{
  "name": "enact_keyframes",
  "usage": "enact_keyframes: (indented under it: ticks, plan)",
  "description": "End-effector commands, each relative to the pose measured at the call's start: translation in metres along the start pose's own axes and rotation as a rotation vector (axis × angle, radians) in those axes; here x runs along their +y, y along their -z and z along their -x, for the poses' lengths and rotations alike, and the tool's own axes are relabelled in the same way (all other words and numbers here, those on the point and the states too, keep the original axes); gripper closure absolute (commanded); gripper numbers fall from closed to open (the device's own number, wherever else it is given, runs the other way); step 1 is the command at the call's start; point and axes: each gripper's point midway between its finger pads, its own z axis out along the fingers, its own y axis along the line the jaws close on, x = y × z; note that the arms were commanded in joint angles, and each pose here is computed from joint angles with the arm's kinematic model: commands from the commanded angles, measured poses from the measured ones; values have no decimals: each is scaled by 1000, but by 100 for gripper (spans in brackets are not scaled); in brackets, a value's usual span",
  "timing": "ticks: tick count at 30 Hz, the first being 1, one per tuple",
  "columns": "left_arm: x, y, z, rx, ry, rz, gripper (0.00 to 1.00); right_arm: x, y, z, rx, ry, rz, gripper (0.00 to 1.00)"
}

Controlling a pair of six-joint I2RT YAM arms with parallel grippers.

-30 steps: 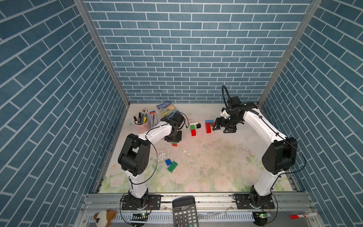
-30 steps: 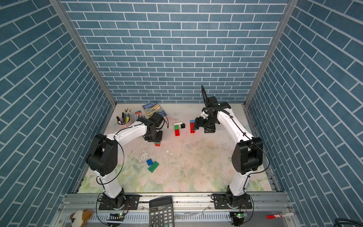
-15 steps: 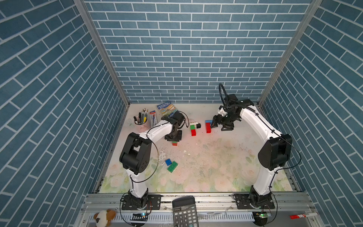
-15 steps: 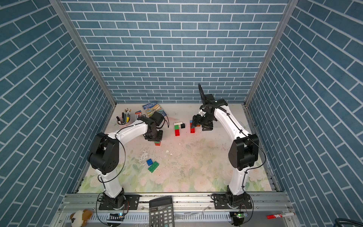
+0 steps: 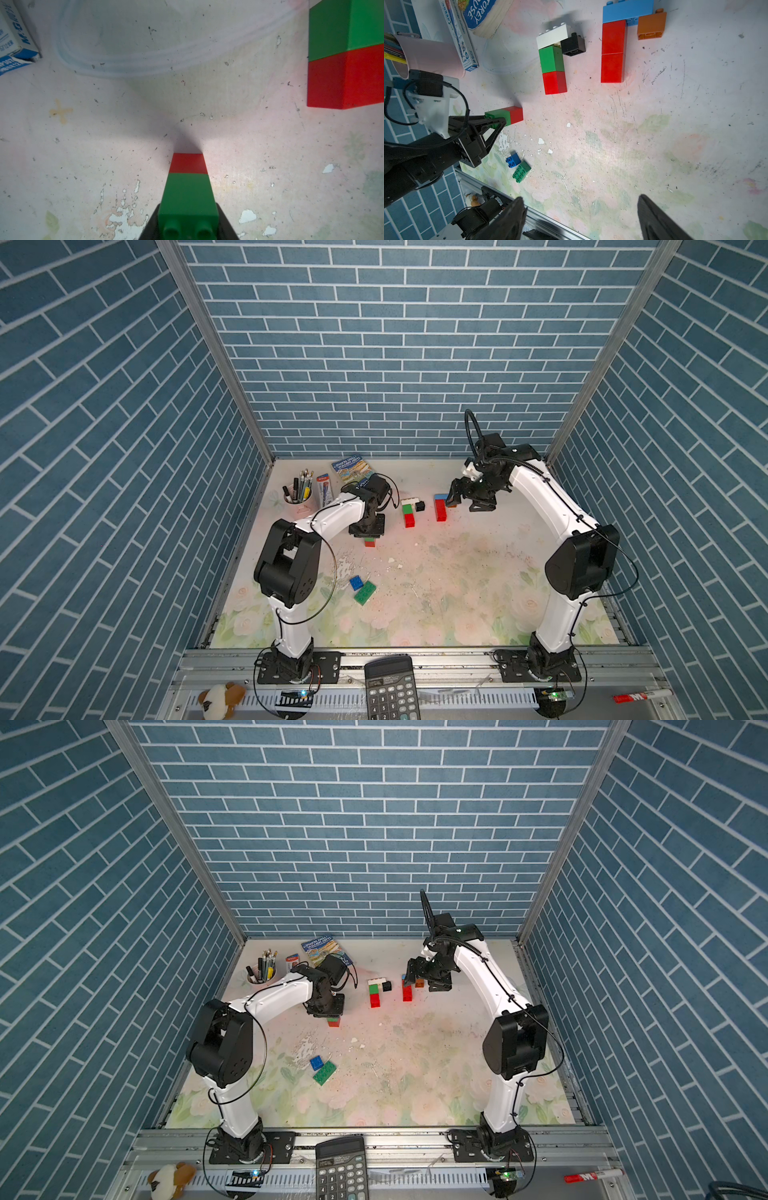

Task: Assemble the letter r with lego
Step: Assemble the lego brick with the lego brick.

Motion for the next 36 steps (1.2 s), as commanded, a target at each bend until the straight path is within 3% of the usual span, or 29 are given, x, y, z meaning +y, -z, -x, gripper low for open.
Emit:
enact_keyframes:
  ticks: [1, 20, 26, 36]
  plan:
    - [13, -27, -13, 75, 23, 64, 83, 1, 13, -7, -6, 11, -23, 15]
    - [13, -33, 8, 15, 70, 53, 82, 1, 27, -10, -41, -3, -37, 14]
    - [9, -23, 15, -14, 63, 29, 69, 1, 31, -12, -54, -7, -47, 14]
    - [2, 6, 33, -76, 38, -11, 34, -3, 36, -18, -88, -31, -57, 12]
